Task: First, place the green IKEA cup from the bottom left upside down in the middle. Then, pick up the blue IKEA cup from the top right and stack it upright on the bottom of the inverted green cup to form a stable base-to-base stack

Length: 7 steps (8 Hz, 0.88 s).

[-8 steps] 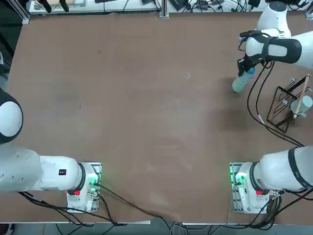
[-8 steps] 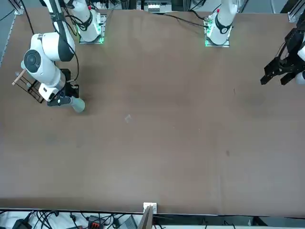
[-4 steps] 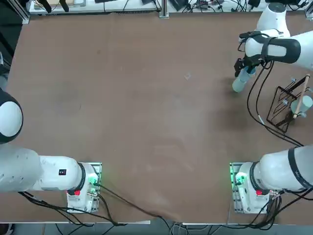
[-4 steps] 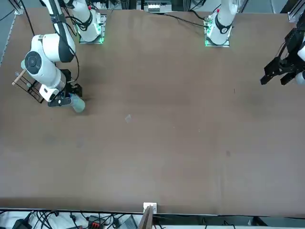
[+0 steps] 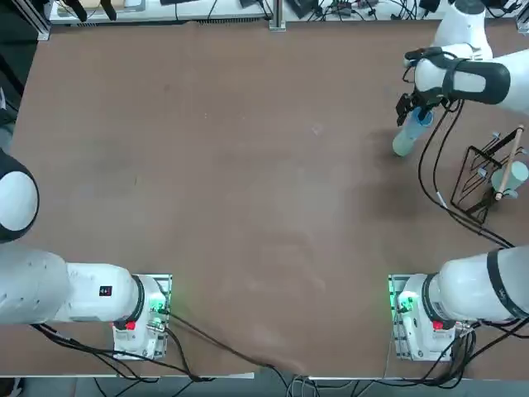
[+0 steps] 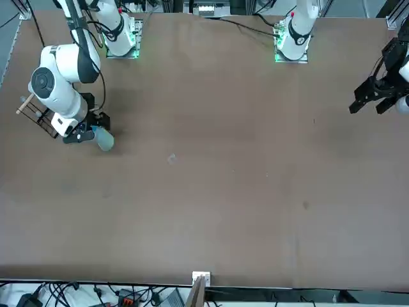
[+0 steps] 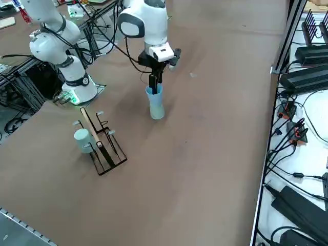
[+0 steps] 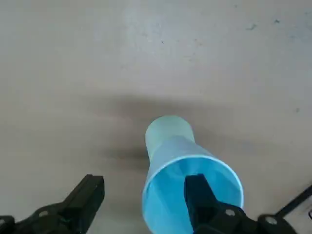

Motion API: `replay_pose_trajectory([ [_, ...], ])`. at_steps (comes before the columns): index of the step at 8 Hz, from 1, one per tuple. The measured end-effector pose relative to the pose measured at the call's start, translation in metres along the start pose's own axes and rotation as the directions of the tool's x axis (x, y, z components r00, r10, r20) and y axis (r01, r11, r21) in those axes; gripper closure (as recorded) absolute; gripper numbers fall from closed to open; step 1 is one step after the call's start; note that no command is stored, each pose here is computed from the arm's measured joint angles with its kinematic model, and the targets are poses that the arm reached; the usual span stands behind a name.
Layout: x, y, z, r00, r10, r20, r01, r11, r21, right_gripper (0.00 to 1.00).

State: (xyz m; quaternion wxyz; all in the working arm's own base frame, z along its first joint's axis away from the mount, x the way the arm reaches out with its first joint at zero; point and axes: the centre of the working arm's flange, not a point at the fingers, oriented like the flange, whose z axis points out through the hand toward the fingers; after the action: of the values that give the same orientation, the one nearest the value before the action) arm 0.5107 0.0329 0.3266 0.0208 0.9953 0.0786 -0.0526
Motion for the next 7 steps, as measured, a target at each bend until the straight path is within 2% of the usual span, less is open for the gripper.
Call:
replay_pose_trajectory([
  [2,0.006,-0.001,-0.024,1.0,-0.002,0.022,0.002,1.0,-0.003,0.0],
  [4,0.01,0.001,-0.041,1.0,-0.001,0.005,0.001,1.0,-0.008,0.0],
  [5,0.015,0.003,-0.061,1.0,0.001,0.001,-0.001,1.0,-0.012,0.0],
  [7,0.024,0.01,-0.129,1.0,0.015,-0.016,-0.015,1.0,-0.019,0.0],
])
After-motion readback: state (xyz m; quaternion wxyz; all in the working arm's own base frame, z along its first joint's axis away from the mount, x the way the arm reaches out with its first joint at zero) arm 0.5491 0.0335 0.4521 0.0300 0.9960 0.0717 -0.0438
